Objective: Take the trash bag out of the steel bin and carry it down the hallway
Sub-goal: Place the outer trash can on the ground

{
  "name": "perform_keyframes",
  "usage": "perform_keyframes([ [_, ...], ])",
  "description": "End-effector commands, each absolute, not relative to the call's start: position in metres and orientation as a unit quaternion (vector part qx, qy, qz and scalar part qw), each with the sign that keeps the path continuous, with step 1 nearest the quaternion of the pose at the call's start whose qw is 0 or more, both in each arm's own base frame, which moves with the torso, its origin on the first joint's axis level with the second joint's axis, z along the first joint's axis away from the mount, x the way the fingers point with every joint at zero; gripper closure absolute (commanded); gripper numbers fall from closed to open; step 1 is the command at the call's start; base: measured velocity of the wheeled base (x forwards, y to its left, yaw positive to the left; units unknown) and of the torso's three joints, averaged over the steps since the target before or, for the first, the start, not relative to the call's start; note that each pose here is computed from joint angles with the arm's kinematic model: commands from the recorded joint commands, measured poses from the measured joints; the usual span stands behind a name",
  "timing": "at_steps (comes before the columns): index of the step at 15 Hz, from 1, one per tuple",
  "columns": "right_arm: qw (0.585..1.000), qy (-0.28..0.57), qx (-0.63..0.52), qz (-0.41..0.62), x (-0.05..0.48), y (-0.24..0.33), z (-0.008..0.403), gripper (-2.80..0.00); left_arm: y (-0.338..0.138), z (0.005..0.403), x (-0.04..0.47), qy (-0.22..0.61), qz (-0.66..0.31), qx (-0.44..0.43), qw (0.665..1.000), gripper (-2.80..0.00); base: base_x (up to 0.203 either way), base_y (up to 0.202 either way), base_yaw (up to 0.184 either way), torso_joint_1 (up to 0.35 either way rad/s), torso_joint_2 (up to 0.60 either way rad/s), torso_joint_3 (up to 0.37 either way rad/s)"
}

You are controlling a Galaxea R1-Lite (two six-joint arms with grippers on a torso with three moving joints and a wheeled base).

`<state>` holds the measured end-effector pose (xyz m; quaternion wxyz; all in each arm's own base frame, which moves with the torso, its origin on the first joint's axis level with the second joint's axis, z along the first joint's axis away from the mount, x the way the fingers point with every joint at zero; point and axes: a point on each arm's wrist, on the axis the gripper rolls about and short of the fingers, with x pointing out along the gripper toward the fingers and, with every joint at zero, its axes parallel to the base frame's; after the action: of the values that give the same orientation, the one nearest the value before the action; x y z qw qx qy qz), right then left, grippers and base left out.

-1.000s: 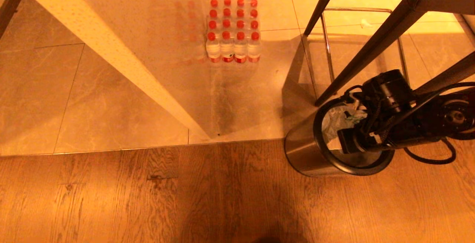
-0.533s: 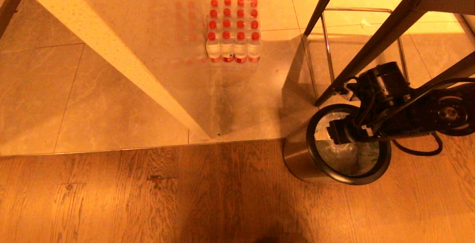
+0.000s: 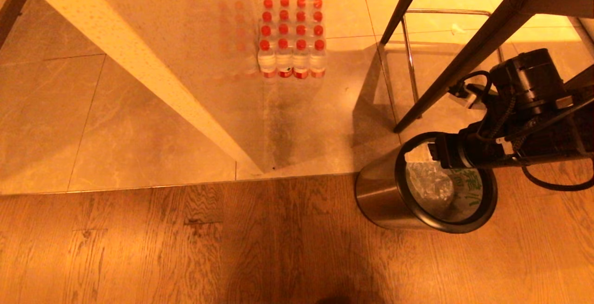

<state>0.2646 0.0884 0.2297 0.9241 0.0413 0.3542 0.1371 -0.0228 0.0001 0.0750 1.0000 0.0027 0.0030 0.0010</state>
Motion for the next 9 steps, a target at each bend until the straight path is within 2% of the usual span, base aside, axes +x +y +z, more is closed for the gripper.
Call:
perform_keyframes([
  [1, 0.925, 0.341, 0.053, 0.16, 0.249, 0.091, 0.244, -2.8, 0.0, 0.075, -0.023, 0.003, 0.001, 0.003, 1.0, 0.0, 0.0, 0.0, 0.0, 0.0, 0.0, 0.0],
  [5, 0.895, 0.404, 0.049, 0.183, 0.225, 0.091, 0.239, -2.8, 0.0, 0.075, -0.023, 0.003, 0.001, 0.003, 1.0, 0.0, 0.0, 0.0, 0.0, 0.0, 0.0, 0.0],
  [9, 0.86, 0.477, 0.034, 0.176, 0.242, 0.103, 0.206, -2.8, 0.0, 0.075, -0.023, 0.003, 0.001, 0.003, 1.0, 0.0, 0.0, 0.0, 0.0, 0.0, 0.0, 0.0],
])
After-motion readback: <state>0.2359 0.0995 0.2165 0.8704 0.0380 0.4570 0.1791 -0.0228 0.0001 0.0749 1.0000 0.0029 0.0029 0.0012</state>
